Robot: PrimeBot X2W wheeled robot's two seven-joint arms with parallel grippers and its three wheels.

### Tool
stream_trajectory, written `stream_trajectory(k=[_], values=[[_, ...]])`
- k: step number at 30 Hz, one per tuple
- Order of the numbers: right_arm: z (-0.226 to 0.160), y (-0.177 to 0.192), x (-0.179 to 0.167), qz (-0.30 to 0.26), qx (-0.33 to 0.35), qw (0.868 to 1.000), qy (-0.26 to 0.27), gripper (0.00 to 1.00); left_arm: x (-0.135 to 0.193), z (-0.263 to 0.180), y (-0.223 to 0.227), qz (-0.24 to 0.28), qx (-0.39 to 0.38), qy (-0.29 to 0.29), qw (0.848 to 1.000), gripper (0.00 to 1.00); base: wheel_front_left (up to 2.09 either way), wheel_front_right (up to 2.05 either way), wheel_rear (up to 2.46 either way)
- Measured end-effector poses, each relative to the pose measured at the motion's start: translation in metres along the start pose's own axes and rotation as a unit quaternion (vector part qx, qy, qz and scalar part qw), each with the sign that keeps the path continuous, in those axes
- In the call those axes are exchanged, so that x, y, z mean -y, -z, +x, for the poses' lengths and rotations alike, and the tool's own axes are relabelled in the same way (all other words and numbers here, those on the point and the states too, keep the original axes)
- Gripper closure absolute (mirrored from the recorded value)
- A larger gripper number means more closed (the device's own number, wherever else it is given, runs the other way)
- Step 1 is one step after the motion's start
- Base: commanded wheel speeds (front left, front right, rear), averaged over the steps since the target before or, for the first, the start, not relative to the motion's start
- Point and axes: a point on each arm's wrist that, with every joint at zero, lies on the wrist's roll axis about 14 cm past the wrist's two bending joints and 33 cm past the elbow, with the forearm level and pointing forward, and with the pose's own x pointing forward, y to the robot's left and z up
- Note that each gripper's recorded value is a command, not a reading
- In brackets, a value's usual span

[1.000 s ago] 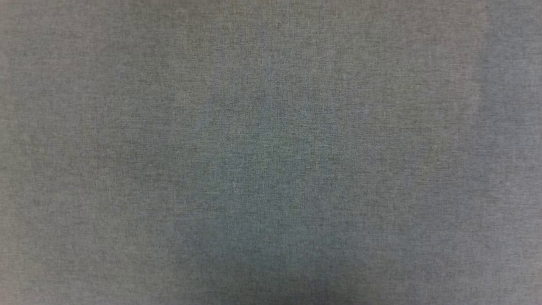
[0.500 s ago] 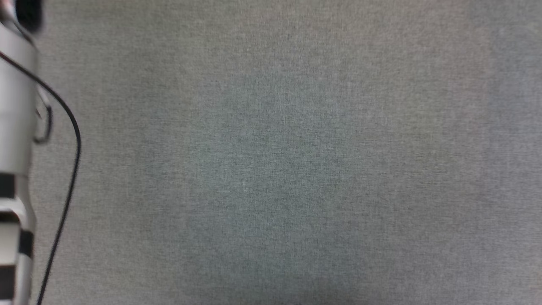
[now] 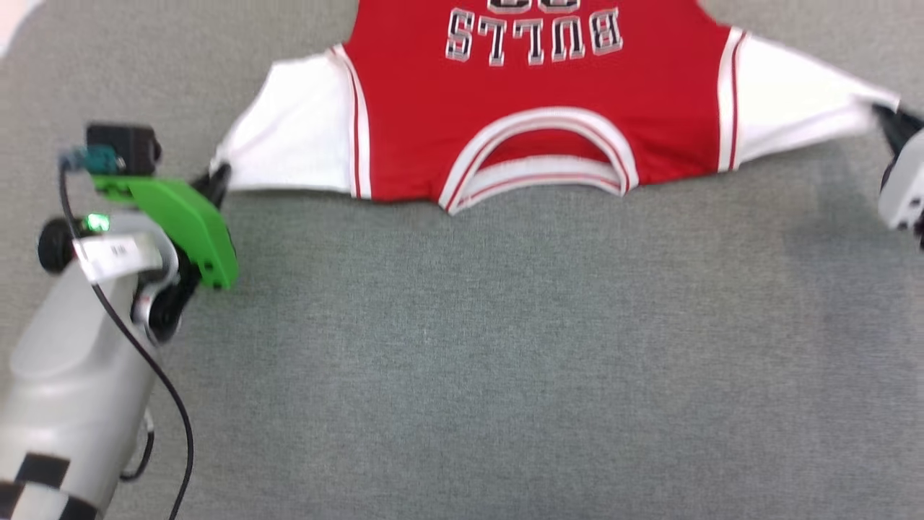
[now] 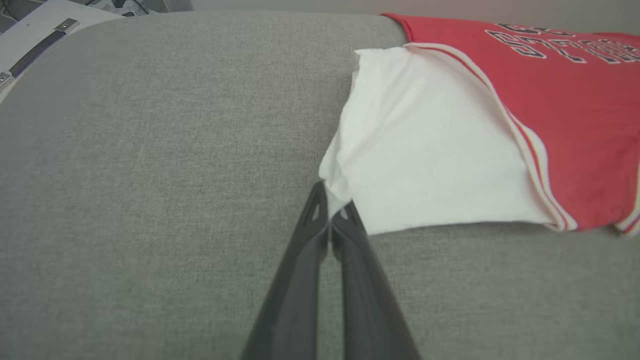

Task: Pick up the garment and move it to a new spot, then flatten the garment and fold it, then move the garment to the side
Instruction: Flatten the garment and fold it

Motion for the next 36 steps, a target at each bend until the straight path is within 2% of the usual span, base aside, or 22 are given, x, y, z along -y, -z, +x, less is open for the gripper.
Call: stream_trajectory(k=[14, 25, 31, 36], values=[[-0.099, 0.066, 0.016, 0.032, -0.089, 0.995, -0.003, 1.0, 0.024, -0.082, 0.045, 0.045, -0.038, 0.034, 0.998, 1.0, 0.0, 0.0, 0.0], [-0.157, 0.116, 0.019, 0.078, -0.143, 0.987, -0.002, 1.0, 0.042, -0.138, 0.096, 0.011, -0.074, 0.033, 0.997, 1.0, 0.0, 0.0, 0.0], [-0.19, 0.162, 0.018, 0.101, -0.229, 0.968, -0.002, 1.0, 0.049, -0.161, 0.108, 0.002, -0.084, 0.031, 0.996, 1.0, 0.0, 0.0, 0.0], [-0.215, 0.196, 0.016, 0.124, -0.303, 0.945, 0.002, 1.0, 0.064, -0.177, 0.128, -0.02, -0.115, 0.046, 0.992, 1.0, 0.0, 0.0, 0.0]])
